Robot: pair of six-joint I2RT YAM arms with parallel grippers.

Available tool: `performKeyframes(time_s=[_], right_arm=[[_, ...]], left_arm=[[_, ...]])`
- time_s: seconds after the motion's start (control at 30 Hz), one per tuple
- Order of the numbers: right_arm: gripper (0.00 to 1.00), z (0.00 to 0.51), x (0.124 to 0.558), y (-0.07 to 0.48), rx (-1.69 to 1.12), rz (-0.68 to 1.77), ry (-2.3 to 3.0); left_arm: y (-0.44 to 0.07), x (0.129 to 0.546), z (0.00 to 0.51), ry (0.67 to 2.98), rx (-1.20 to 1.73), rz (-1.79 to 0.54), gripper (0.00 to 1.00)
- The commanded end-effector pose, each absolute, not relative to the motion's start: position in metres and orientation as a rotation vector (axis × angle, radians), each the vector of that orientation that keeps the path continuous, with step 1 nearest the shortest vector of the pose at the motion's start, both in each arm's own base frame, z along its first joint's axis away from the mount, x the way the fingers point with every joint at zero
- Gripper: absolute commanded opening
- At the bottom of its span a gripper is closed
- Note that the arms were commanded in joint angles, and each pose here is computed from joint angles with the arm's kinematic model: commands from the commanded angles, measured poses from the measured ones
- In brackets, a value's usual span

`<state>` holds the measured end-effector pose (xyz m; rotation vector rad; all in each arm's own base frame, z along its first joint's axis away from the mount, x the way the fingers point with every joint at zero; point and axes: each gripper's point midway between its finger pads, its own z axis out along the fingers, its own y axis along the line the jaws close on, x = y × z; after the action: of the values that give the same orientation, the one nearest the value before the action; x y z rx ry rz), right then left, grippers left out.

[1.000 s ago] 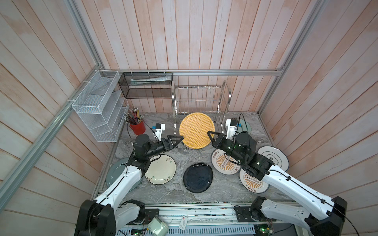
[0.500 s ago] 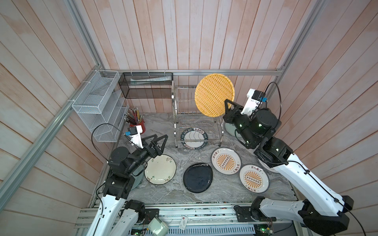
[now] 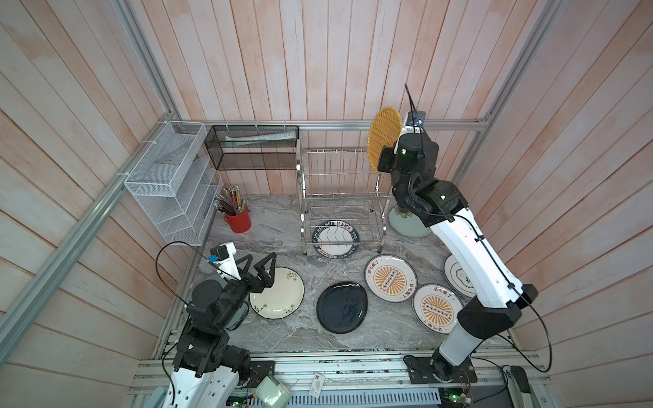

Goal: Load the plates into the dish rack
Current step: 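Lift the yellow tray with the right gripper while the left gripper releases and withdraws, then lower the yellow tray into the dish rack slot with the right gripper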

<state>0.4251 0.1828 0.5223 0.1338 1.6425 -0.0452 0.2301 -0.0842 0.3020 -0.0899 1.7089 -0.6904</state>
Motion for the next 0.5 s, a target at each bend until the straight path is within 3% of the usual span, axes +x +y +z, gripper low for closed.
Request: performKeyframes(time_s=[0.0,0.47], right_arm=[[0.00,0.522,0.432,0.167,0.104,-0.195,1.675],[0.00,0.471,0.478,0.162,0.074,-0.307,1.778]], left_arm=[[-0.085,0.222,0.290,1.748,-0.050,-0.672,1.00],[-0.088,0.216,0.290,1.722,-0.024,-0.686,1.00]])
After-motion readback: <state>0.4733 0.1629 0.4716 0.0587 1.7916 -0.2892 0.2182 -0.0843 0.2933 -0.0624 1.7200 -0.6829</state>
